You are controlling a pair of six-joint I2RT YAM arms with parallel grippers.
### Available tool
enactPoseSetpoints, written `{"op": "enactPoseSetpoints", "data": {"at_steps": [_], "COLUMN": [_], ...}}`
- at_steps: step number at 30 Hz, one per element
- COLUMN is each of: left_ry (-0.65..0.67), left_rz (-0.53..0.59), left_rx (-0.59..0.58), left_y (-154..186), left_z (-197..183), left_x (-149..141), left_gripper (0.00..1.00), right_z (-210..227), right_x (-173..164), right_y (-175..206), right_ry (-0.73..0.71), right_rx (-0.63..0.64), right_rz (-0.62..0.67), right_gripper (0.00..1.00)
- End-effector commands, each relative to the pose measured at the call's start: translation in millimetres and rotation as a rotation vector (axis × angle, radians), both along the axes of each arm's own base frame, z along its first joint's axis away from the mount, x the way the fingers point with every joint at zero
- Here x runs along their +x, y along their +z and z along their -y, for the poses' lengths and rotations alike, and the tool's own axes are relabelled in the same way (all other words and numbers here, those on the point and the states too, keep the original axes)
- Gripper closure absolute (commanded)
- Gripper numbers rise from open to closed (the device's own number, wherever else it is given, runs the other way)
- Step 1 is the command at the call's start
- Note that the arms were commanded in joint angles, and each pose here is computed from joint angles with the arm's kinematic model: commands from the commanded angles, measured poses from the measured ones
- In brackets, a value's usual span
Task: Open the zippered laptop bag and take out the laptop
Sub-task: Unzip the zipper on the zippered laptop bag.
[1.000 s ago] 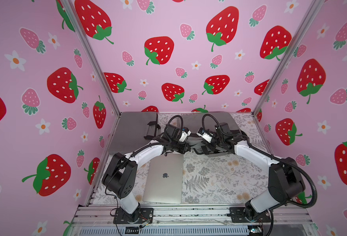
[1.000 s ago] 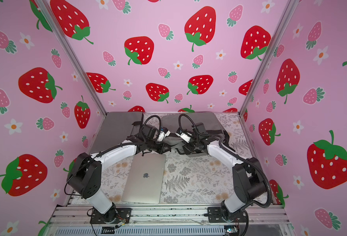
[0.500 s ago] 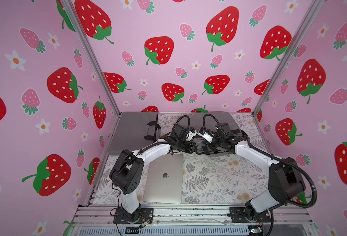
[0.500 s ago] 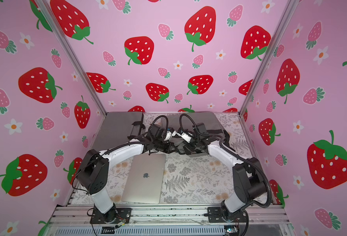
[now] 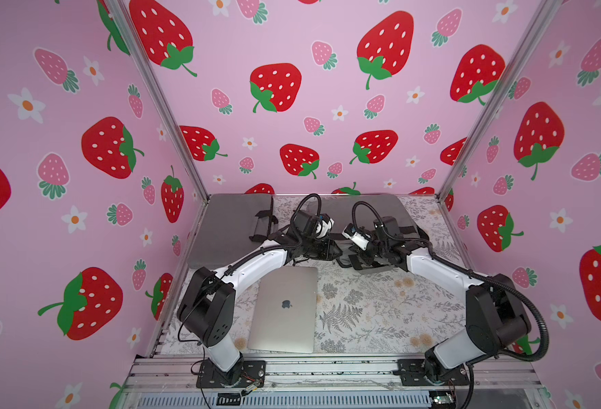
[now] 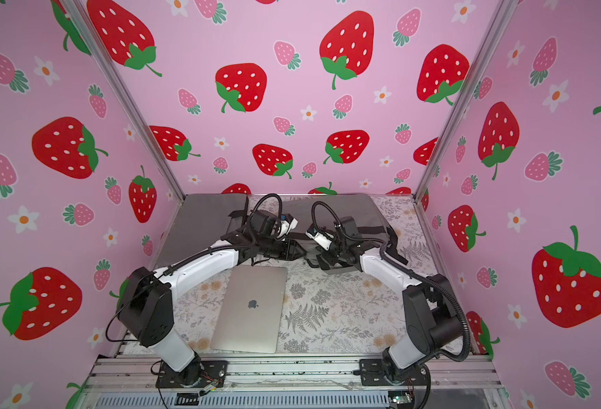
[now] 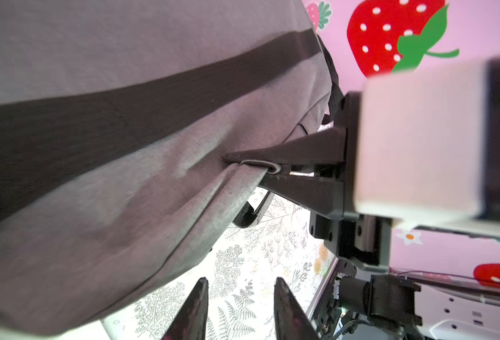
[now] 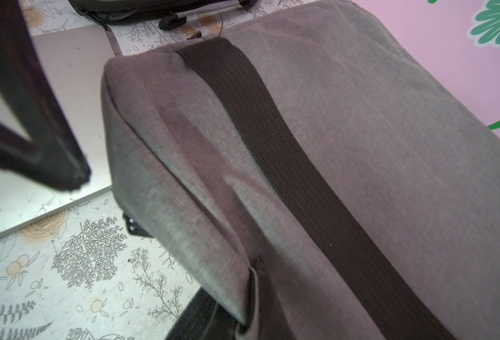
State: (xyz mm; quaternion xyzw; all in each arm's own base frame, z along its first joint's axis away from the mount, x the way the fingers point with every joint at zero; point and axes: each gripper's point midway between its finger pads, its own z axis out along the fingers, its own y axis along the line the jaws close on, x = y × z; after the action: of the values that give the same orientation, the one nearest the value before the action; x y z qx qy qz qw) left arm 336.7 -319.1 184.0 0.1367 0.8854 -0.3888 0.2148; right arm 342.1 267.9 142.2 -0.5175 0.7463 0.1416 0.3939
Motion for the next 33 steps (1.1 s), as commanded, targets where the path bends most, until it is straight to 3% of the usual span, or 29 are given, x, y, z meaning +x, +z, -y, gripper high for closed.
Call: {"op": "enactPoseSetpoints", "data": {"at_steps": [1,4,12,23,33], "left_ry": [0.181,0.321,0.479,0.578,0.599], "left_rz": [-0.087,-0.131,-0.192,-0.124,-0.191], "left_rx": [0.015,0.033,-0.051,-0.146,-0.199], "left_y": [-11.1,-23.1,-35.2,-6.8,-21.5], "left_z": [-25.3,-42.5,-44.5,-60.3,-59.5], "left_x": [6.1,14.2,36.3,43.5,47.0], "left_gripper": [0.6,0.59,0.54,0.5,0.48], "right_z": [-9.8,-10.8,-13.5,-14.2,-17.6], "right_x": [0.7,0.6,-2.1,-6.2,-7.6], "right_y": [30.3,30.9,28.8,20.7,18.9], "right_ry": [0.015,0.006,-0.002,-0.001,0.007], "right_rx": [0.09,0.106,0.114,0.109,0.114], "right_rz": [0.058,0.054,0.048,0.03,0.022], "right_gripper": [1.0,1.0,1.0,1.0,1.0]}}
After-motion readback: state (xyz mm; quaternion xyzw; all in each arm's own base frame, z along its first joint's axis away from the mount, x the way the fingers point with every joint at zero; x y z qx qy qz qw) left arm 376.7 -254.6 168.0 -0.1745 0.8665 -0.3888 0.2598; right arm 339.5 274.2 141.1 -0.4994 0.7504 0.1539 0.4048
